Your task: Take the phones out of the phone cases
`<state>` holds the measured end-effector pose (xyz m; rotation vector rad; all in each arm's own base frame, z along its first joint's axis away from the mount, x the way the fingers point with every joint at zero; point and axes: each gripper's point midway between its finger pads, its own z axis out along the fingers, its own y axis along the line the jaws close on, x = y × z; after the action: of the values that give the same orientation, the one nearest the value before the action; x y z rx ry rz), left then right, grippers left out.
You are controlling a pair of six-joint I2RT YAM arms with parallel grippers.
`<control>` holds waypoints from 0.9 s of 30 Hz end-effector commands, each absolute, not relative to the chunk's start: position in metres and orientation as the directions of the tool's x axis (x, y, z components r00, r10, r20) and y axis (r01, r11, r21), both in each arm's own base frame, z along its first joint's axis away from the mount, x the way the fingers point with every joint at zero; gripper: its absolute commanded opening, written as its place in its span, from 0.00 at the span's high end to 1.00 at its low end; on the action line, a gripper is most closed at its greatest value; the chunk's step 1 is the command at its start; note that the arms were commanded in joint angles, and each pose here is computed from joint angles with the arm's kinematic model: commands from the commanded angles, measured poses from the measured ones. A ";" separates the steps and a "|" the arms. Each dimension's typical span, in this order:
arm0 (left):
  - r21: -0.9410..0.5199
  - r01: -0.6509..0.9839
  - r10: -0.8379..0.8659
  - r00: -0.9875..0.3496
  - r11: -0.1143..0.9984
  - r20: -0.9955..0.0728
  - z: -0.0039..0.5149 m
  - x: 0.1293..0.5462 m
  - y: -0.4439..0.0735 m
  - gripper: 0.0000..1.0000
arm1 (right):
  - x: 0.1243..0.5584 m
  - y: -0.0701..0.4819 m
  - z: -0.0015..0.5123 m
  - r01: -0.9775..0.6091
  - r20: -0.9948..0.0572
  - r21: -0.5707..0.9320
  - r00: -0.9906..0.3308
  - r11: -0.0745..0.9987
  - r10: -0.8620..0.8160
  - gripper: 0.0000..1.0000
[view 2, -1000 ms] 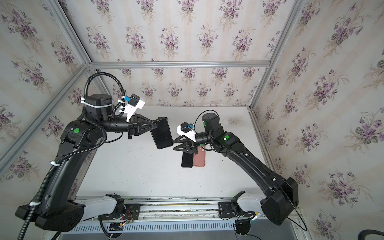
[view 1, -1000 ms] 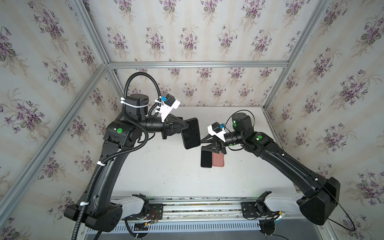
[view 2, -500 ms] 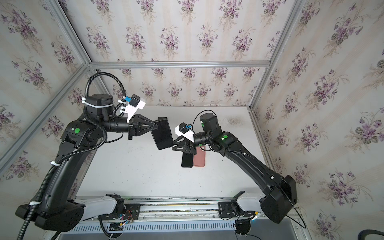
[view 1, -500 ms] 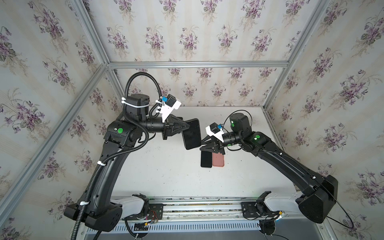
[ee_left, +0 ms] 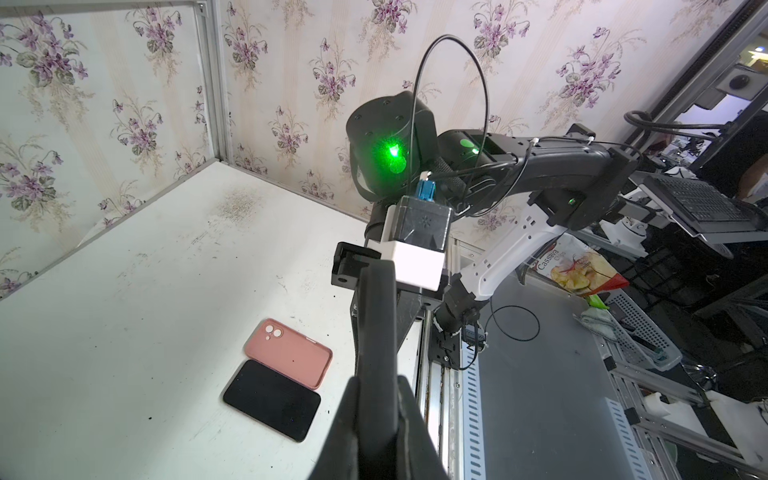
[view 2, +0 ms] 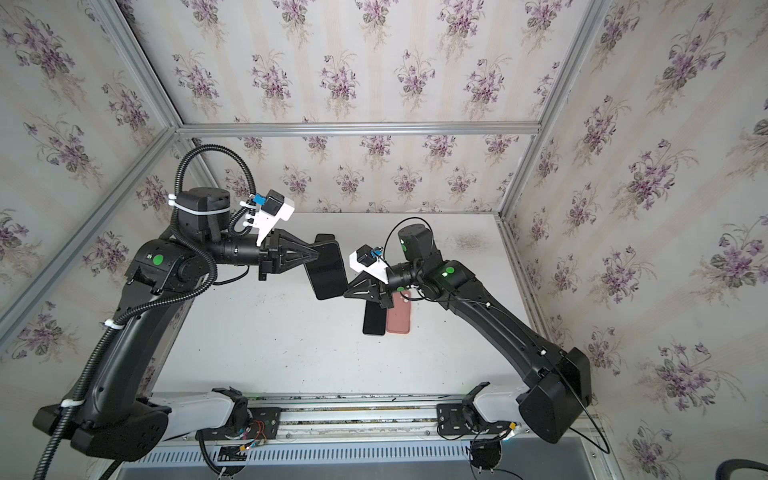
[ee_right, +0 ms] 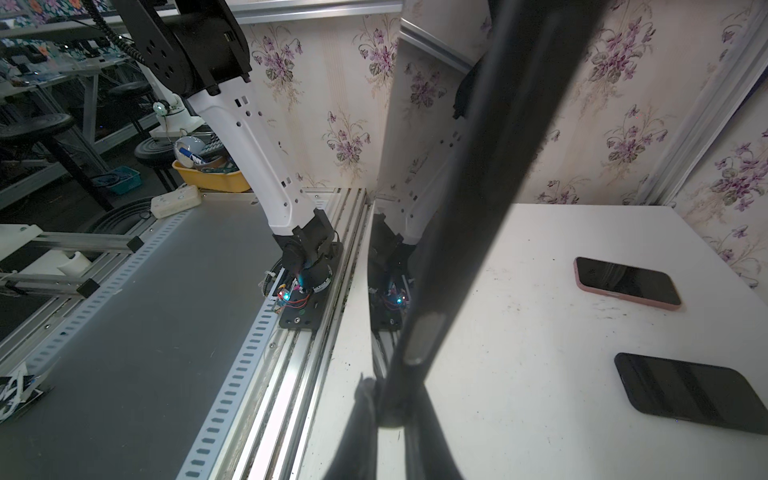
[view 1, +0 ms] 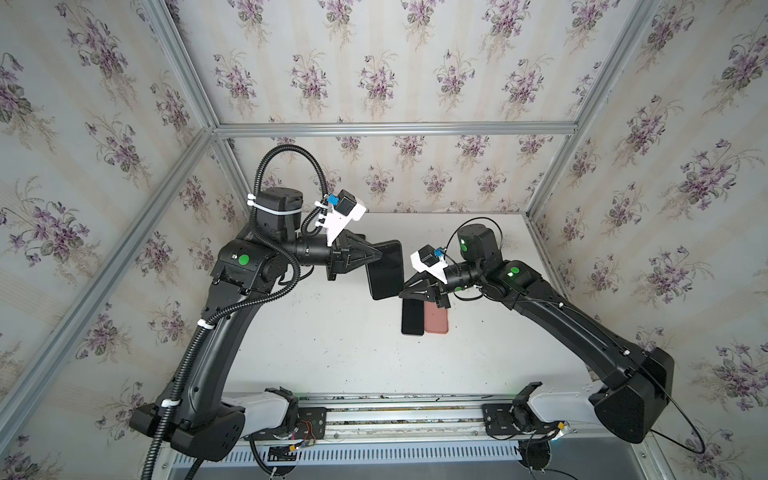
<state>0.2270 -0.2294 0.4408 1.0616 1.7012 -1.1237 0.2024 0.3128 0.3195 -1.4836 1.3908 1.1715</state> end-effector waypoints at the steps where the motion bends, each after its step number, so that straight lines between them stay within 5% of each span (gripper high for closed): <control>1: -0.233 0.943 0.187 -0.280 0.236 -0.942 0.450 0.228 -0.230 0.94 | 0.197 0.312 0.325 -0.990 -0.963 -0.007 0.046 -0.143 -0.267 0.93; 18: -0.339 0.933 0.160 -0.355 0.122 -0.921 0.458 0.247 -0.251 0.97 | 0.189 0.321 0.311 -0.976 -0.923 -0.129 0.182 -0.173 -0.339 0.96; 27: -0.449 0.892 0.164 -0.452 0.061 -0.877 0.449 0.255 -0.264 0.99 | 0.211 0.324 0.316 -0.969 -0.914 -0.238 0.247 -0.068 -0.323 0.97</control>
<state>0.2538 -0.2606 0.4362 1.0705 1.7452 -1.3960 0.1954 0.3202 0.3067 -1.6055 1.3204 0.9934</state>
